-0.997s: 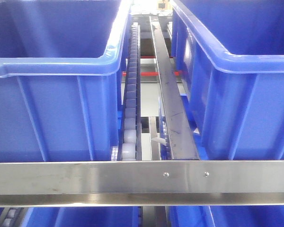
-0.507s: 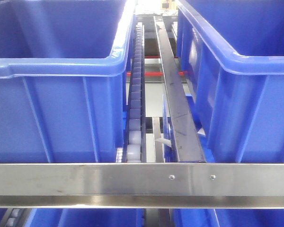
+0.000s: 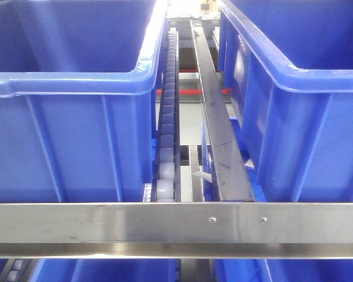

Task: Pick and sort blue part to right shelf
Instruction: 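Lower the right gripper's part into a blue bin and open it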

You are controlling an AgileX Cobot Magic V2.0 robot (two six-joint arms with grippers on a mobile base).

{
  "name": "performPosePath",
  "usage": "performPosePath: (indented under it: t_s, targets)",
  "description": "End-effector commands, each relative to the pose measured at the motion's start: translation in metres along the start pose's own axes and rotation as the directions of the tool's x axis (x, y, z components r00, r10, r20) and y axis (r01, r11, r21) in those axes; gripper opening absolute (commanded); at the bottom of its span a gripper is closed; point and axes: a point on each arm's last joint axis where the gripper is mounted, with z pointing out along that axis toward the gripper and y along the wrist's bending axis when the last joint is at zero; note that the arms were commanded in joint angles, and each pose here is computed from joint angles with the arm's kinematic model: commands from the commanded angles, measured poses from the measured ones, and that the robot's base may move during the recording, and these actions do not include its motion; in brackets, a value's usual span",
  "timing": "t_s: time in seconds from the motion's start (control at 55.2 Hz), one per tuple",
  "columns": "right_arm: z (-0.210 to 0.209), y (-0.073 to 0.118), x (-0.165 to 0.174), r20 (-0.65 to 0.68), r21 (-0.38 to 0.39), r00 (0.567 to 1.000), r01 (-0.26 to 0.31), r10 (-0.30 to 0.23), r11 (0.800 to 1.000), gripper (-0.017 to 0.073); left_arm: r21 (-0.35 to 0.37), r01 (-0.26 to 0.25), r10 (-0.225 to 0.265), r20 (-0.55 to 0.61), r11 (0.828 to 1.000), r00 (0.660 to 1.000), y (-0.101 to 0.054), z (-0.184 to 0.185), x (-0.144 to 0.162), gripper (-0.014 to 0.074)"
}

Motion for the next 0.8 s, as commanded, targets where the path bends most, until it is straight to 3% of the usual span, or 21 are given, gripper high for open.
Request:
performPosePath:
  t_s: [0.0,0.254,0.471,0.562,0.689,0.779]
  targets:
    - [0.003,-0.001,-0.023,0.095,-0.001,0.995,0.01,-0.01,1.0,0.0198,-0.004,0.011,-0.011,0.1,1.0,0.995,0.001,-0.002,-0.016,0.0125]
    - [0.07,0.0,-0.029,-0.014,-0.002,1.0,0.012,-0.012,1.0,0.0198,-0.004,0.011,-0.011,0.1,1.0,0.995,0.001,-0.002,-0.016,0.0125]
    - [0.099,0.0,-0.023,-0.084,-0.001,0.996,0.015,-0.015,1.0,0.0222,-0.004,0.011,-0.011,0.1,1.0,0.995,0.001,-0.002,-0.016,0.0125]
    - [0.1,0.0,-0.022,-0.092,-0.001,0.996,0.015,-0.015,1.0,0.0345,-0.004,0.011,-0.011,0.1,1.0,0.995,0.001,-0.002,-0.016,0.0125]
    - [0.1,0.0,-0.021,-0.102,0.001,0.995,0.018,-0.018,1.0,0.0589,-0.004,0.011,-0.011,0.1,1.0,0.995,0.001,-0.002,-0.016,0.0125]
    - [0.099,0.0,-0.02,-0.113,0.003,0.993,0.021,-0.02,1.0,0.0607,-0.004,0.011,-0.011,0.1,1.0,0.995,0.001,-0.002,-0.016,0.0125]
